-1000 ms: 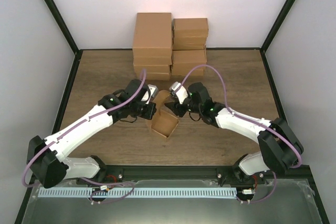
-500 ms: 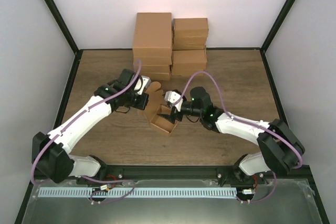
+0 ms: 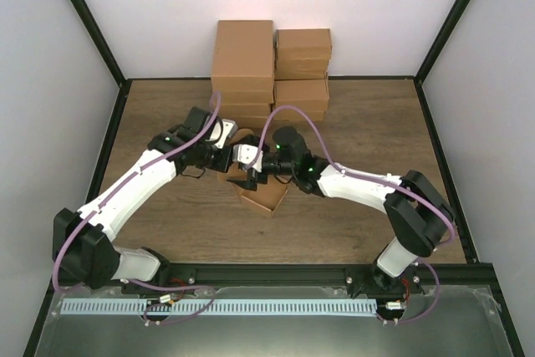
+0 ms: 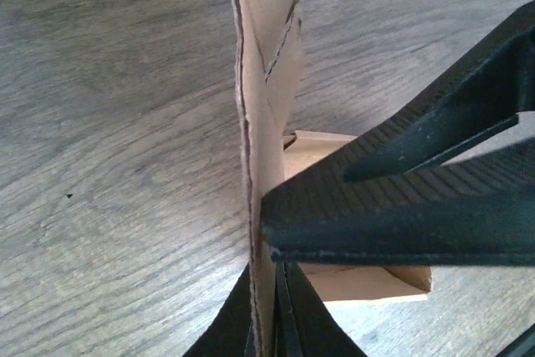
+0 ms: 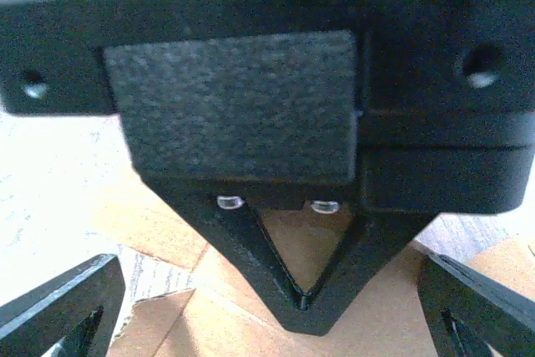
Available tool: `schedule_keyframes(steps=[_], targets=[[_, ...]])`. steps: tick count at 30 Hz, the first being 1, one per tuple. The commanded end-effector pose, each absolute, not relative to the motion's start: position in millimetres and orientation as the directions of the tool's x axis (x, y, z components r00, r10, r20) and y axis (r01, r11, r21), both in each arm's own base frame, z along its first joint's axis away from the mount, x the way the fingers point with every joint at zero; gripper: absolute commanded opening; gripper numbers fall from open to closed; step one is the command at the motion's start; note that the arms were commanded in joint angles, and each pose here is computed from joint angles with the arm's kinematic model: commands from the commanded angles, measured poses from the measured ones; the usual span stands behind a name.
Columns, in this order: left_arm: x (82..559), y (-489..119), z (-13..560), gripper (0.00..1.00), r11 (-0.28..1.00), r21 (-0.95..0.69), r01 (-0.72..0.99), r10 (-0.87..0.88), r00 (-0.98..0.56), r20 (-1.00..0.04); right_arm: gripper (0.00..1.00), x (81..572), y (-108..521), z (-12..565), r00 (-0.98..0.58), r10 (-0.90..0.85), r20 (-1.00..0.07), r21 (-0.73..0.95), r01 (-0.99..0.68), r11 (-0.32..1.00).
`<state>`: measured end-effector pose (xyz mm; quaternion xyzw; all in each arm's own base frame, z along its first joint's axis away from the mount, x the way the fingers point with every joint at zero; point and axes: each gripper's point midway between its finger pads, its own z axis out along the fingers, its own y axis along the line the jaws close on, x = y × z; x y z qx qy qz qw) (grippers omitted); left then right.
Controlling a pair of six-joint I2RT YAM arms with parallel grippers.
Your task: Fold the paper box
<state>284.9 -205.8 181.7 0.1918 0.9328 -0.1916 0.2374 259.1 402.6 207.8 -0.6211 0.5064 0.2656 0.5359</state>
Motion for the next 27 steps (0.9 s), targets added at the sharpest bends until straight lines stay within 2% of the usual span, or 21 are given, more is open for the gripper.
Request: schedule_keyframes(steps=[1,6,19,27], targets=[[291,-211,195,0.04,0.836,-0.283,0.470,0.263,-0.796,-0.545,1.00,270,411,206,0.356,-0.385,-0.852,-0.414,-0.907,0.079],[291,-210,199,0.04,0.835,-0.286,0.469,0.258,-0.795,-0.549,1.00,262,409,215,0.394,-0.347,-0.851,-0.442,-0.895,0.067],[281,-205,212,0.04,0.832,-0.287,0.475,0.258,-0.789,-0.557,1.00,241,393,223,0.372,-0.311,-0.875,-0.410,-0.910,0.067],[267,-207,218,0.04,0.797,-0.320,0.512,0.272,-0.778,-0.566,1.00,236,369,230,0.363,-0.269,-0.892,-0.418,-0.890,0.184]])
